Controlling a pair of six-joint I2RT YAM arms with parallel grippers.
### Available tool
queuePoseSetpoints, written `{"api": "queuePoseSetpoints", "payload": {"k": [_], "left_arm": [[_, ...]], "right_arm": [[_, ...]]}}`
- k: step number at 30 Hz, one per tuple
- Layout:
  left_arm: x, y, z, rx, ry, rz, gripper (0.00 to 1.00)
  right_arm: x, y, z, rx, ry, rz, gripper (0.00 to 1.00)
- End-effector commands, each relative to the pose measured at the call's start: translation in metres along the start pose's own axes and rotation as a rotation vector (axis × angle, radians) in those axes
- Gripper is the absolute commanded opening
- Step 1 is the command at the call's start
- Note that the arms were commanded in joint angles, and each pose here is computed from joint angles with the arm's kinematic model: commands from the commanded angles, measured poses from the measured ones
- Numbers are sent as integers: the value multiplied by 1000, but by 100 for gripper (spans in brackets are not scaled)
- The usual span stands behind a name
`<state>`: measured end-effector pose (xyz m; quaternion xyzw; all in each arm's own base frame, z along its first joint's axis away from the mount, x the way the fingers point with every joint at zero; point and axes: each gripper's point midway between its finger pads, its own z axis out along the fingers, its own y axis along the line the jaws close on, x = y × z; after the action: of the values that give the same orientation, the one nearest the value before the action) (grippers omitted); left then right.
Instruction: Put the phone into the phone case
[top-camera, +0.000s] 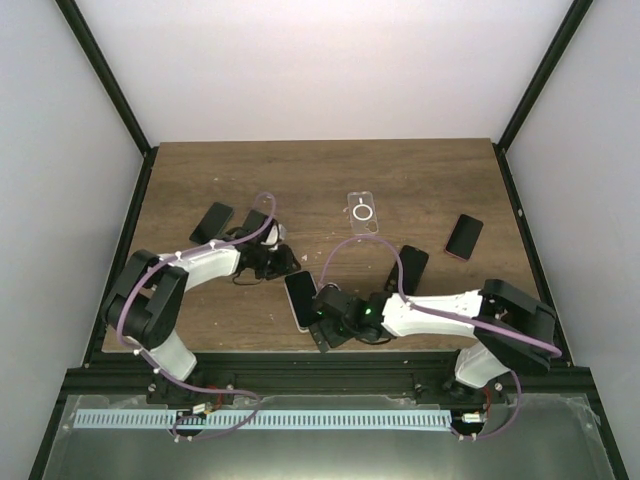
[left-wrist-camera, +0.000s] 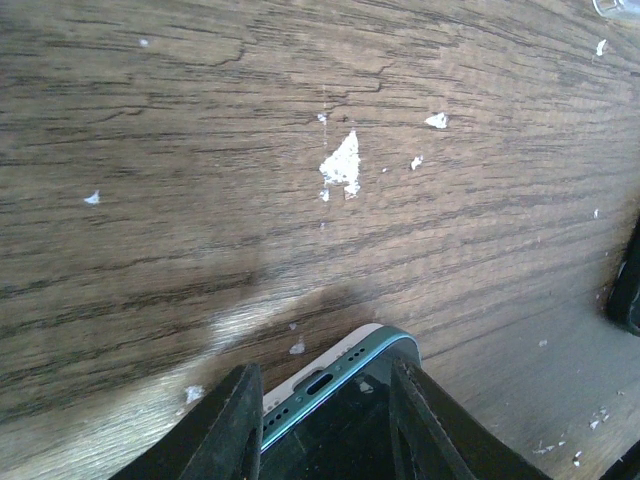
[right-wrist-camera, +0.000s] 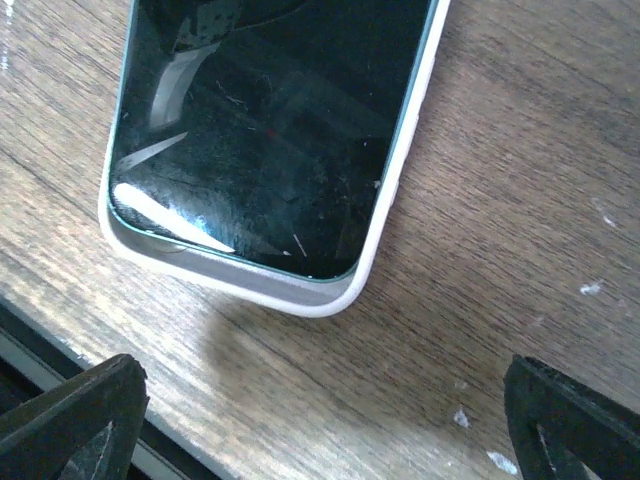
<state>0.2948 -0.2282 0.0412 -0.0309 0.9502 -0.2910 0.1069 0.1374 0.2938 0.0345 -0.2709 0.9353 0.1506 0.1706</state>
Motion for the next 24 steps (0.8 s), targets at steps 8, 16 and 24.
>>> {"api": "queuePoseSetpoints", "payload": {"k": [8,16,24], "left_arm": [[2,4,7,-17,37,29,36],[21,0,10,8,83,25,34],[41,-5,11,34,109,13,32]], "right_arm": [[-22,1,13,90,-47,-52,95],[-29,-6,18,146,-81,-52,87],[-31,-12,24,171,-113,-50,80]]}}
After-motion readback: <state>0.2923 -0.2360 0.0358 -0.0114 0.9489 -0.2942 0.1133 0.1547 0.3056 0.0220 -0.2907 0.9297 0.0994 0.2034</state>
